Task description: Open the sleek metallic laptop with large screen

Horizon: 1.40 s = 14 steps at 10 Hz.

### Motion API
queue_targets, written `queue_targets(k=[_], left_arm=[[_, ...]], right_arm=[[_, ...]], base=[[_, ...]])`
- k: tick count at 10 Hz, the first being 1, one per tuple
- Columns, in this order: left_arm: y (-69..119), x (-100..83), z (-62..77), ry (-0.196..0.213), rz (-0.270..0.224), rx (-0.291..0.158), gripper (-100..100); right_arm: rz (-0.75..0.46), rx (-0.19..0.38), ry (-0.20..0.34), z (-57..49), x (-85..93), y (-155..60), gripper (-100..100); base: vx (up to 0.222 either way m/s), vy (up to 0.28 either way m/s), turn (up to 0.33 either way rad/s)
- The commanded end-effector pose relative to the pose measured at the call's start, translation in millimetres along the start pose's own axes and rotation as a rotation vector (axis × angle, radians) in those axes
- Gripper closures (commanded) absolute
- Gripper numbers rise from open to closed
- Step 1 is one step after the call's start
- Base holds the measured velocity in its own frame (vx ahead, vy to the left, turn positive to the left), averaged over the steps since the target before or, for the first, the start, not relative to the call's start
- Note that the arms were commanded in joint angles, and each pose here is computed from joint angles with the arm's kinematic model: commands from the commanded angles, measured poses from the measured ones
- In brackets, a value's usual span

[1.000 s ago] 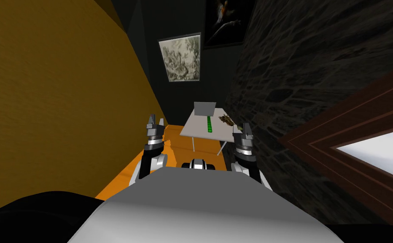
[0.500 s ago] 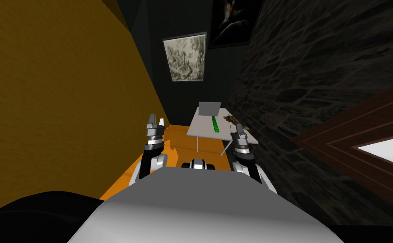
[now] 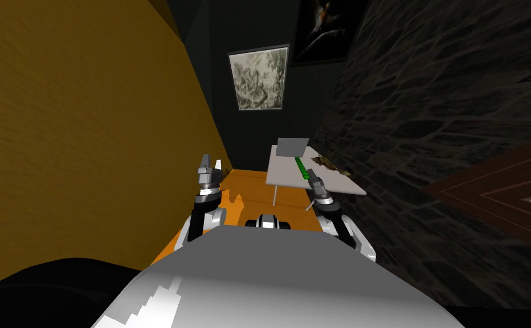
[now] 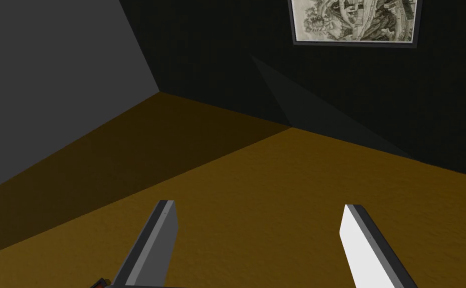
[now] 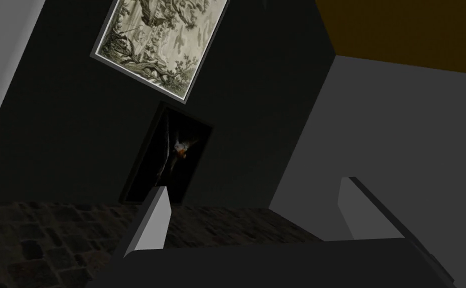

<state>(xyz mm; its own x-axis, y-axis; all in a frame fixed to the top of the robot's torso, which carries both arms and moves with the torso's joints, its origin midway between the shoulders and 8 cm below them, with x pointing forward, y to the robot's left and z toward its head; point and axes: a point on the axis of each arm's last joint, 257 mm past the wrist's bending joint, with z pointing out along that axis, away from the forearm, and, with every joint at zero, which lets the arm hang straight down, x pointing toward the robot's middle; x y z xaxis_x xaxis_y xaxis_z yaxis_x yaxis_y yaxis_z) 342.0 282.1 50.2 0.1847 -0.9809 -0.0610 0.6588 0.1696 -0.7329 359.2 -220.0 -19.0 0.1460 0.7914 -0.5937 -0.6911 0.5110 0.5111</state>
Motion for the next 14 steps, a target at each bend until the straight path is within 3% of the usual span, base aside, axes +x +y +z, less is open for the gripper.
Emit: queue_targets(k=[1, 6, 7, 9, 10, 11, 14], left_arm=[[0.0, 0.0, 0.0, 0.000, 0.000, 0.000, 0], [0.0, -0.1, 0.0, 0.000, 0.000, 0.000, 0], [0.0, 0.0, 0.0, 0.000, 0.000, 0.000, 0], [0.0, -0.1, 0.0, 0.000, 0.000, 0.000, 0], [0.0, -0.1, 0.0, 0.000, 0.000, 0.000, 0], [0.0, -0.1, 0.0, 0.000, 0.000, 0.000, 0], [0.0, -0.1, 0.0, 0.000, 0.001, 0.000, 0]], right_arm=[[-0.156, -0.018, 0.105, 1.5, 15.5, -19, -100], [-0.421, -0.034, 0.272, -0.9, 31.4, -67, -100], [-0.432, -0.027, 0.282, -3.7, 32.0, -72, -100], [-0.570, -0.040, 0.353, -1.5, 30.5, -98, -100], [-0.584, -0.024, 0.369, -7.1, 30.7, -107, -100], [-0.662, -0.040, 0.403, -3.6, 26.3, -118, -100], [-0.744, -0.013, 0.455, -10.7, 20.2, -146, -100]], base=[[0.031, 0.273, -0.044], [0.091, 0.257, -0.043], [0.080, 0.189, -0.023], [0.141, 0.208, -0.045], [0.119, 0.195, -0.033], [0.125, 0.208, -0.041], [0.113, 0.143, -0.037]])
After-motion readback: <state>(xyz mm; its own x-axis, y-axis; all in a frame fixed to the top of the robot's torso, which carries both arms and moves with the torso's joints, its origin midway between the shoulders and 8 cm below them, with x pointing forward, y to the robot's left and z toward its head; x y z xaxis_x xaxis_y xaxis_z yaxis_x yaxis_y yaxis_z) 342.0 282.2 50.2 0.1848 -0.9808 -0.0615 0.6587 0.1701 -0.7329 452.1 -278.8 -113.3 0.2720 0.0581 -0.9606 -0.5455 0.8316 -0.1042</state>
